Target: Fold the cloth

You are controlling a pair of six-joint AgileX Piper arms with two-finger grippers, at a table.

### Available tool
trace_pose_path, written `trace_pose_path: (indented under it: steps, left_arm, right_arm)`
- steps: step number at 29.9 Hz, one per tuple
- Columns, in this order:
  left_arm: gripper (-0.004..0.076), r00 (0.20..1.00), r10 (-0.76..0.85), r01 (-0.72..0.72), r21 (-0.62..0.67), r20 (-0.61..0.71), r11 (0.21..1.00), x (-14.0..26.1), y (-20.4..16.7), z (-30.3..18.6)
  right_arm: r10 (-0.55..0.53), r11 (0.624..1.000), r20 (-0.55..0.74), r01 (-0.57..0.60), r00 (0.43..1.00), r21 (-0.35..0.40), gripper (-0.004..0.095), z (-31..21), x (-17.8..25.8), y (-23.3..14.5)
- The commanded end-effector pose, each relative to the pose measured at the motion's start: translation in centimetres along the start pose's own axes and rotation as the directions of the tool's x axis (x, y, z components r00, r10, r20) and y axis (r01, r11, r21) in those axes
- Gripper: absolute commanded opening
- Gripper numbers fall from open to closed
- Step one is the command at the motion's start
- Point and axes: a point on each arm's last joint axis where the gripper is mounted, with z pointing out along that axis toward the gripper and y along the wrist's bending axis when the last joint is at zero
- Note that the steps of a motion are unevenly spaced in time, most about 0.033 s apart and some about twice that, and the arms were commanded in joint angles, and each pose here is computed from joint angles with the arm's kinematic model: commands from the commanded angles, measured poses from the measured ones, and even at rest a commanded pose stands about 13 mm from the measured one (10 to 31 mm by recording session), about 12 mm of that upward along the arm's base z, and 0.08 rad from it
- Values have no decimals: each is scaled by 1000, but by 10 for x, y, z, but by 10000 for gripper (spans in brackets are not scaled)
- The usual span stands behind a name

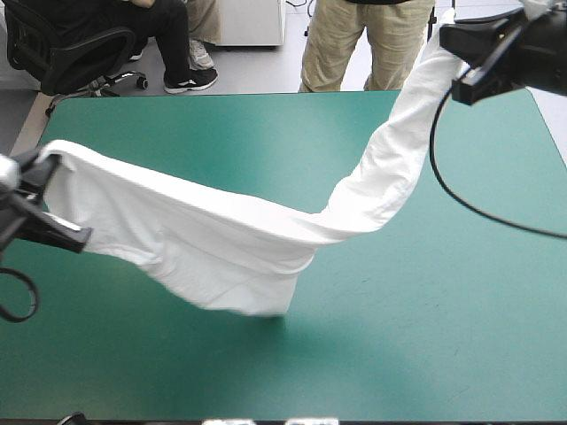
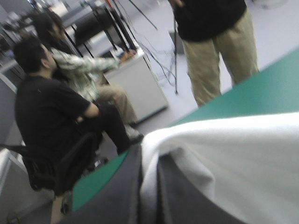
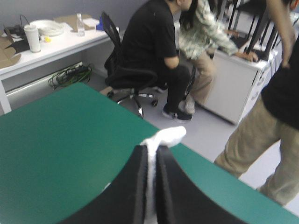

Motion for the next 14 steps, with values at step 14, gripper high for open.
trace_pose_path:
  steps: [14]
  left_arm:
    - [-9, 958, -107, 146, -130, 268, 981, -81, 73, -73]
  right_arm:
    - [-92, 950, 157, 39, 983, 310, -13, -139, 16, 98]
